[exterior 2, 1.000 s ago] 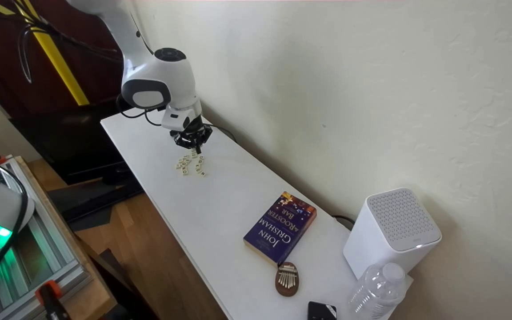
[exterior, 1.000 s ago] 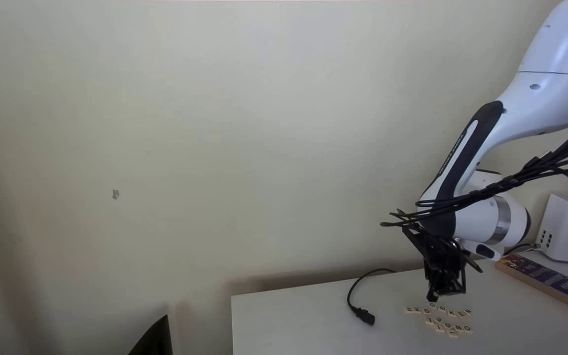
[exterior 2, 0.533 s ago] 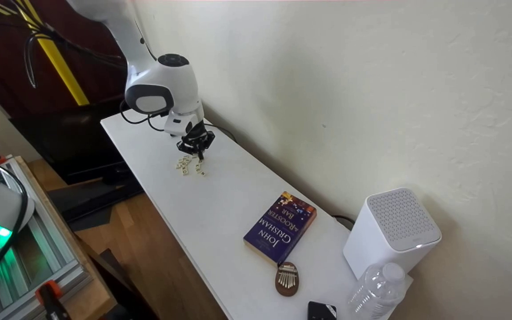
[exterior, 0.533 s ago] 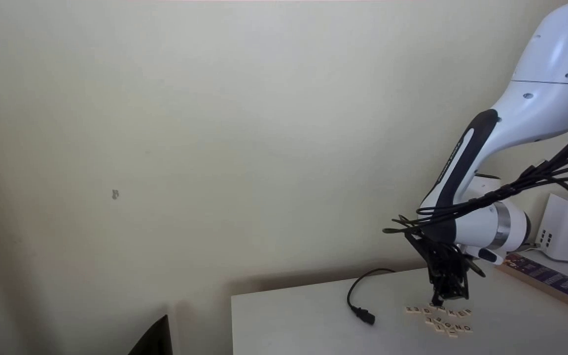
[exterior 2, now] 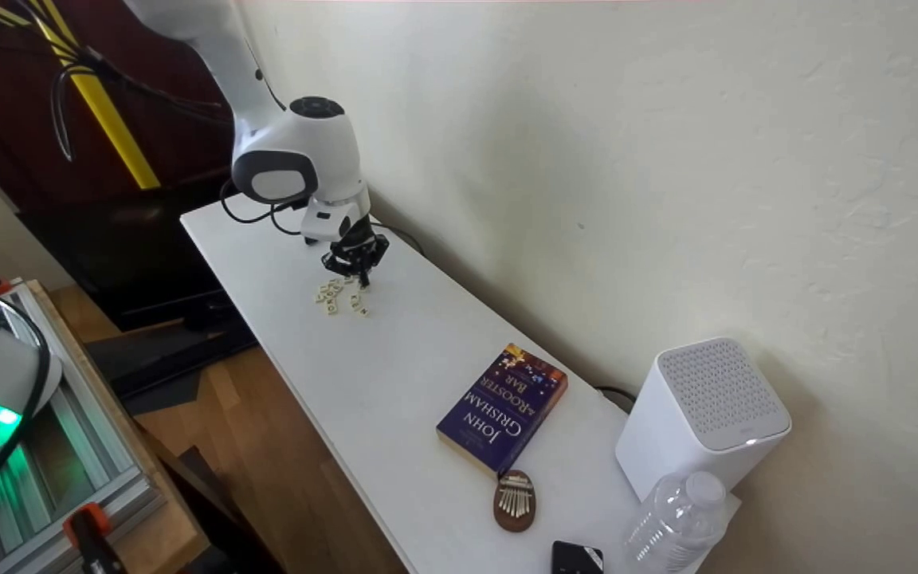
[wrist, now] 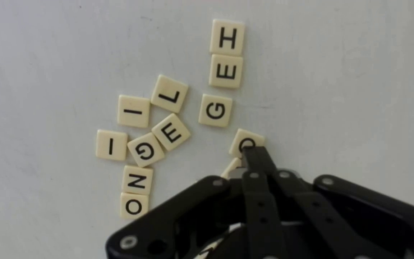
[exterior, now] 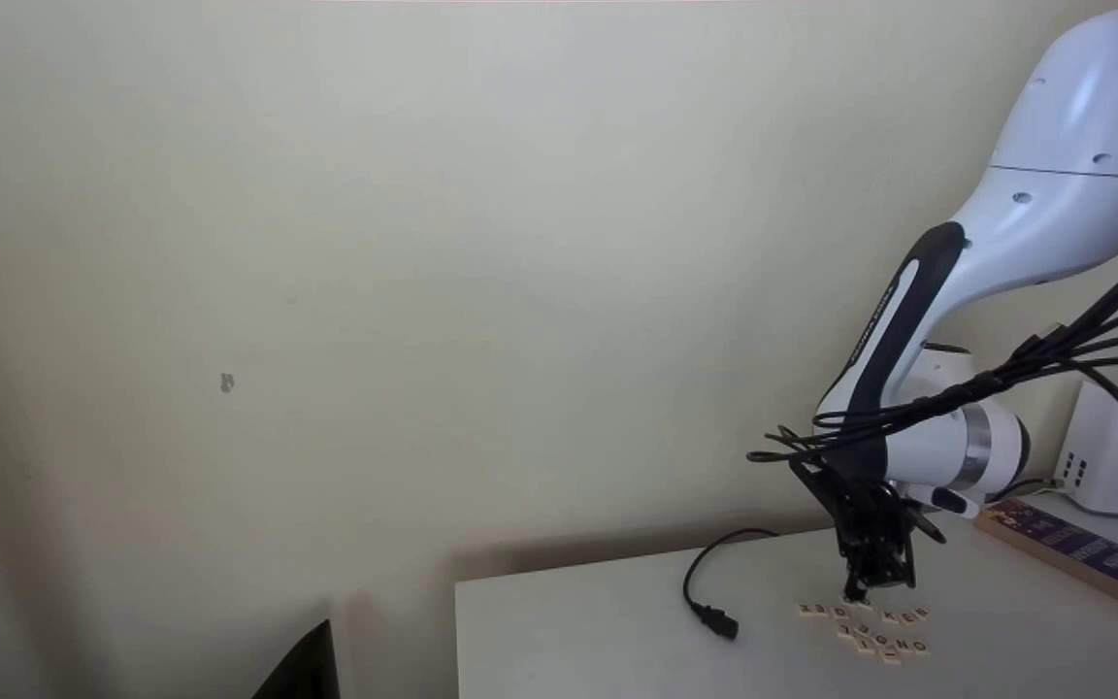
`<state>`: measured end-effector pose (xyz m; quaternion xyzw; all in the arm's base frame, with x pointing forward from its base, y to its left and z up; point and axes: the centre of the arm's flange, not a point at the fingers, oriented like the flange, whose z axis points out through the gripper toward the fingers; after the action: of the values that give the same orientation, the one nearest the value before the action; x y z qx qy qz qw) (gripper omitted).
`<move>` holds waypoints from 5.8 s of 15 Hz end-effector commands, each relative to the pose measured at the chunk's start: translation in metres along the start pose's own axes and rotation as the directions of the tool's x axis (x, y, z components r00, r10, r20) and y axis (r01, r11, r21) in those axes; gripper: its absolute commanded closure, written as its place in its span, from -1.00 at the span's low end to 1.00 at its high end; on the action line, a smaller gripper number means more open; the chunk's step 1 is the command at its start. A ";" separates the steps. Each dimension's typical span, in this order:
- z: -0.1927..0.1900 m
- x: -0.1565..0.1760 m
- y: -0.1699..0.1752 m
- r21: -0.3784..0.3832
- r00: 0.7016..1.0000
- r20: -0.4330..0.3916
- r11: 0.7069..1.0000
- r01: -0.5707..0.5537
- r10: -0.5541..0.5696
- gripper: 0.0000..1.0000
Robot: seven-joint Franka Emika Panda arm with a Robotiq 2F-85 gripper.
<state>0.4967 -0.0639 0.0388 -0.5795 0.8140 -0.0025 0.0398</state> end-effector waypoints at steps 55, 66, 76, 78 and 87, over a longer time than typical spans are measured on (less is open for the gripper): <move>-0.027 0.010 0.014 -0.075 0.752 0.014 0.749 0.658 -0.659 1.00; -0.013 0.018 0.019 -0.078 0.587 -0.019 0.586 0.806 -0.809 1.00; -0.003 0.015 0.029 -0.050 0.414 -0.067 0.418 0.907 -0.908 1.00; -0.004 0.014 0.031 -0.047 0.395 -0.071 0.399 0.916 -0.916 1.00; 0.000 0.010 0.044 -0.059 0.275 -0.087 0.280 0.958 -0.958 1.00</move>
<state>0.4630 -0.0603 0.0383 -0.9415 0.3327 -0.0533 -0.0098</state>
